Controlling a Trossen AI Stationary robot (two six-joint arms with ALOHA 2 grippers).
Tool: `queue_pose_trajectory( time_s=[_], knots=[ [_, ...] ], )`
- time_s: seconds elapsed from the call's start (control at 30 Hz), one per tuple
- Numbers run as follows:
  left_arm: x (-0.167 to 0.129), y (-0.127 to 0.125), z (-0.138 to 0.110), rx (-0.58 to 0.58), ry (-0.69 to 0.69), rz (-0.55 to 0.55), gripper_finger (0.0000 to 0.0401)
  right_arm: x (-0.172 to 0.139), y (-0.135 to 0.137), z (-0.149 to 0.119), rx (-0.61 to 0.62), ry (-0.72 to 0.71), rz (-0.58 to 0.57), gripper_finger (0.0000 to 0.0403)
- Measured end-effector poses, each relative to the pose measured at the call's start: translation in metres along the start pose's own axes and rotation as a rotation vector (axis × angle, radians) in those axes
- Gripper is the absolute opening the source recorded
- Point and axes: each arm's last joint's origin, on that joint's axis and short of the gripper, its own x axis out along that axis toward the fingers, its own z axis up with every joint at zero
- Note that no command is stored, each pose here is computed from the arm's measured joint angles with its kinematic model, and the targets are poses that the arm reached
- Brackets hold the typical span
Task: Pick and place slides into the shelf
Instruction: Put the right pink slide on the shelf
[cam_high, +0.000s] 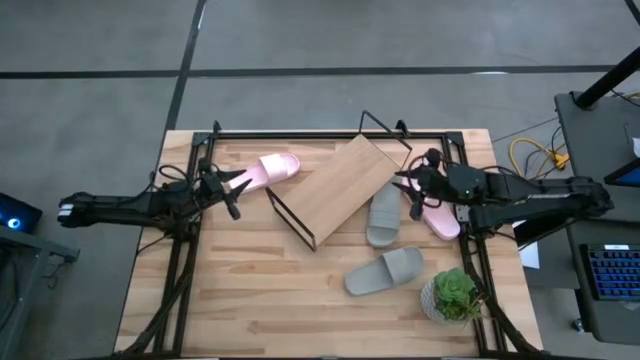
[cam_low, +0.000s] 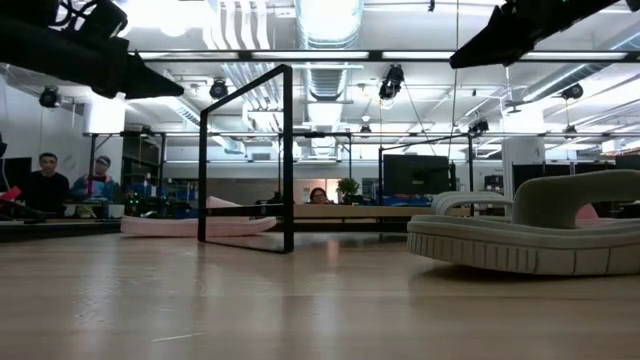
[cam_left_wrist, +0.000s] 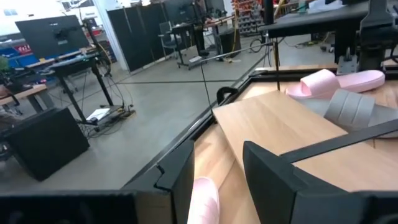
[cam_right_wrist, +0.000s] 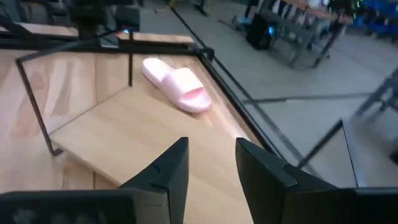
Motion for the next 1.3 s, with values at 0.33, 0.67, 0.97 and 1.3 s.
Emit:
queue_pose_trajectory(
  time_s=[0.33,0.67,0.97,1.3],
  knots=[
    [-0.002,0.002,0.005,-0.034,-0.051,0.010,0.0122,0.002,0.005,0.008,-0.024,0.421,-0.106,0.0127],
    [-0.003,0.003,0.006,-0.040,-0.059,0.011,0.0122,-0.001,0.028,-0.017,-0.182,0.813,-0.115,0.0105],
    [-0.002,0.003,0.005,-0.040,-0.055,0.010,0.0122,-0.006,0.037,-0.048,-0.234,0.868,-0.104,0.0089],
    [-0.001,0.001,0.002,-0.031,-0.044,0.008,0.0122,0.003,0.044,-0.062,-0.278,0.970,-0.114,0.0165]
  ],
)
